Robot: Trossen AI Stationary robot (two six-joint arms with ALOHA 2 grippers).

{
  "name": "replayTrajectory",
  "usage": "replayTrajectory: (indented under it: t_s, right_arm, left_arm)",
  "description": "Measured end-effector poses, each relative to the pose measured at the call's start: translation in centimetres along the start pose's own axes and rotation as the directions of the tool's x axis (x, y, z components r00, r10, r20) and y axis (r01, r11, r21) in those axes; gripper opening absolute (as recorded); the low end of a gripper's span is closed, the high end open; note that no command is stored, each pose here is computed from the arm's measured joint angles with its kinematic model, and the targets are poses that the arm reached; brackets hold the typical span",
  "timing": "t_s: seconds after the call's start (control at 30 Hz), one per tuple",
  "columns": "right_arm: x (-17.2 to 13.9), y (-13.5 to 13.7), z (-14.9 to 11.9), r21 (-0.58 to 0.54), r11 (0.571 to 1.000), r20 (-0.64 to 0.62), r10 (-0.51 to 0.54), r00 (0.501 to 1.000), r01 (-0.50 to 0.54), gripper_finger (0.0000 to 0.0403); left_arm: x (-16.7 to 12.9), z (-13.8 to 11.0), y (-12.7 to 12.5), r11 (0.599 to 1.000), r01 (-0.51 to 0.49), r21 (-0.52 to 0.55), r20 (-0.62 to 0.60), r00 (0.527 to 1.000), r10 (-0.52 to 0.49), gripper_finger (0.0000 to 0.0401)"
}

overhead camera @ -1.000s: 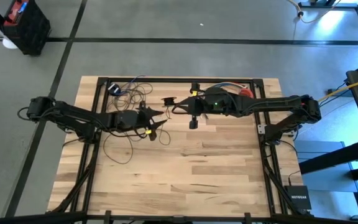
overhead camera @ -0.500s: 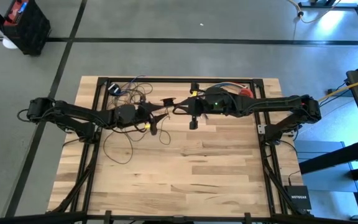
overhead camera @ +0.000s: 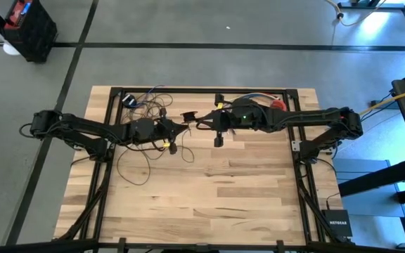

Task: Coiling cords

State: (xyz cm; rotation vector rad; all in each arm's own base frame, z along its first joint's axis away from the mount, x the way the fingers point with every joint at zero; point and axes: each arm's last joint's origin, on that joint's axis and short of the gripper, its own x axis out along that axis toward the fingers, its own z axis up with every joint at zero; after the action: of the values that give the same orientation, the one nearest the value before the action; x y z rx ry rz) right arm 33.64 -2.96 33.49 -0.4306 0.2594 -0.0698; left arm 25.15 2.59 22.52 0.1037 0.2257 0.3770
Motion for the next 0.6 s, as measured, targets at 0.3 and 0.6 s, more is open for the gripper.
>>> replayTrajectory:
  t_s: [0.3, 0.6]
  right_arm:
    - [-0.4, -0.5, 0.9, -0.003, 1.000, -0.035, 0.006, 0.999, -0.006, 0.0001]
    - [-0.9, 0.0, -0.5, -0.014, 0.999, -0.244, 0.046, 0.969, -0.051, 0.0001]
  left_arm:
    - [-0.1, -0.9, 0.2, 0.997, -0.068, 0.029, -0.106, 0.992, 0.071, 0.0001]
    - [-0.5, -1.3, 0.2, 0.996, -0.073, 0.046, -0.148, 0.986, 0.079, 0.0001]
